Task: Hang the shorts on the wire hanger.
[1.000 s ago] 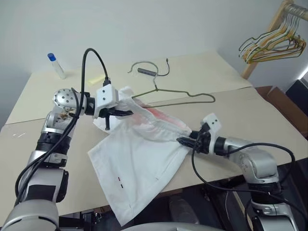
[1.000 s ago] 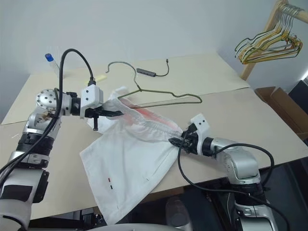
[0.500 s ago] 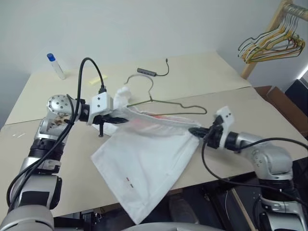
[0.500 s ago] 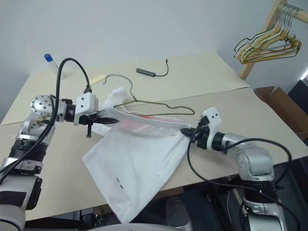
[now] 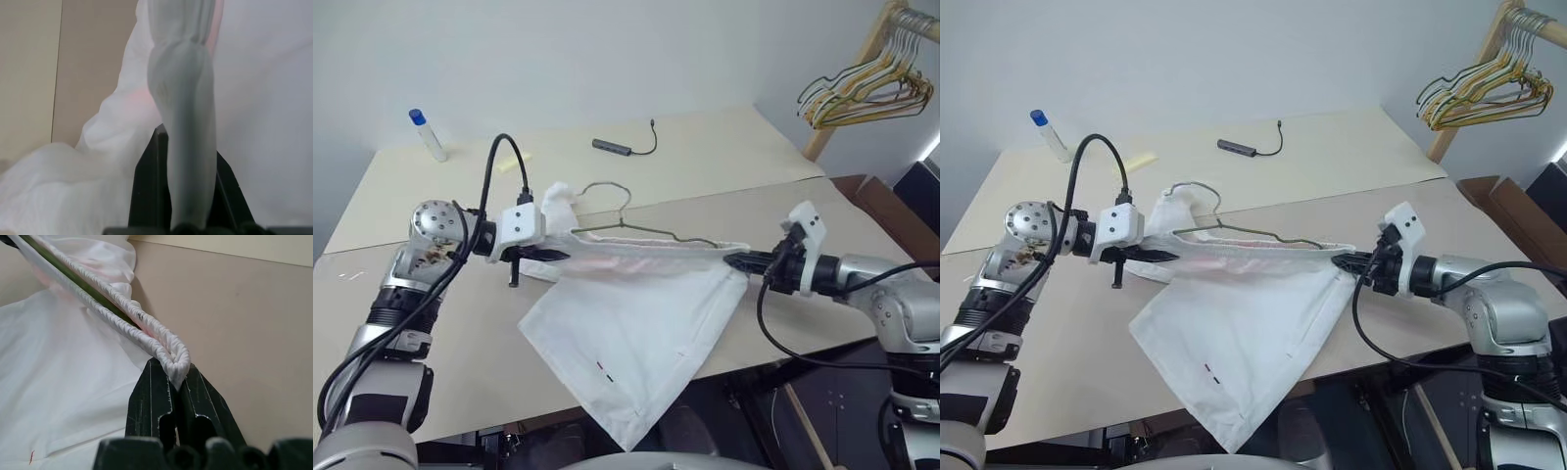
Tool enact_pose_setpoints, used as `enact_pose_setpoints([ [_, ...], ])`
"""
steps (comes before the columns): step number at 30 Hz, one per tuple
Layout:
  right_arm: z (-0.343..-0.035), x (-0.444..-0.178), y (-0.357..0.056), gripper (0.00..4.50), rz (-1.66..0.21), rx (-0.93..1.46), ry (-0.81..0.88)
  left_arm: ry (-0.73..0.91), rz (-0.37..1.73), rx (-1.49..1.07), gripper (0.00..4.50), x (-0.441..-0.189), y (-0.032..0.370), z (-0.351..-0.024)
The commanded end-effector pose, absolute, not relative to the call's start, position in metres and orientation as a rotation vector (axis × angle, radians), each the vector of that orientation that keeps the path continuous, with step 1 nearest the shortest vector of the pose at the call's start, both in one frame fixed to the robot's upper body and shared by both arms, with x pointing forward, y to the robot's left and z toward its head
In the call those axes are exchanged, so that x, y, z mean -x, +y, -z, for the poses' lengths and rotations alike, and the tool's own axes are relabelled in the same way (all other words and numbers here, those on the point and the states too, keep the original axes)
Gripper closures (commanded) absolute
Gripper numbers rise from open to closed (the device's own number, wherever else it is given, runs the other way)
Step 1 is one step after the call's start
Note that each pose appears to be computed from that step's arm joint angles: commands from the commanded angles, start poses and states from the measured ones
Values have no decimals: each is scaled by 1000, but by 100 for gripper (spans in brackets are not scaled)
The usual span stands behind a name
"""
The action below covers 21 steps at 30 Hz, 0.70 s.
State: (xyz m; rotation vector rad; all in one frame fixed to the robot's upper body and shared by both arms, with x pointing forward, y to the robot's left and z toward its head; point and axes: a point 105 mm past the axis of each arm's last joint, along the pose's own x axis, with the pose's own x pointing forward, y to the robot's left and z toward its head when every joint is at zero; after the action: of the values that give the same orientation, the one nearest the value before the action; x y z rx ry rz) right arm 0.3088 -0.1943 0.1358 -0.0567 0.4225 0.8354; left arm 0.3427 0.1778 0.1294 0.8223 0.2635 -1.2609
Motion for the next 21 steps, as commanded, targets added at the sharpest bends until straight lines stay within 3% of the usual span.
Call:
enact_pose_setpoints([
  [1,-159,-314,-211,448,-791,138,354,311,1169,-888,450,-350,198,-133],
  [5,-173,-311,-205,448,-826,219,316,347,1180,-937,450,-349,198,-123],
  [11,-180,-300,-163,448,-933,390,259,288,1193,-859,450,-357,171,-125],
  [21,-167,-299,-135,448,-924,579,239,246,1144,-754,450,-373,153,-138],
])
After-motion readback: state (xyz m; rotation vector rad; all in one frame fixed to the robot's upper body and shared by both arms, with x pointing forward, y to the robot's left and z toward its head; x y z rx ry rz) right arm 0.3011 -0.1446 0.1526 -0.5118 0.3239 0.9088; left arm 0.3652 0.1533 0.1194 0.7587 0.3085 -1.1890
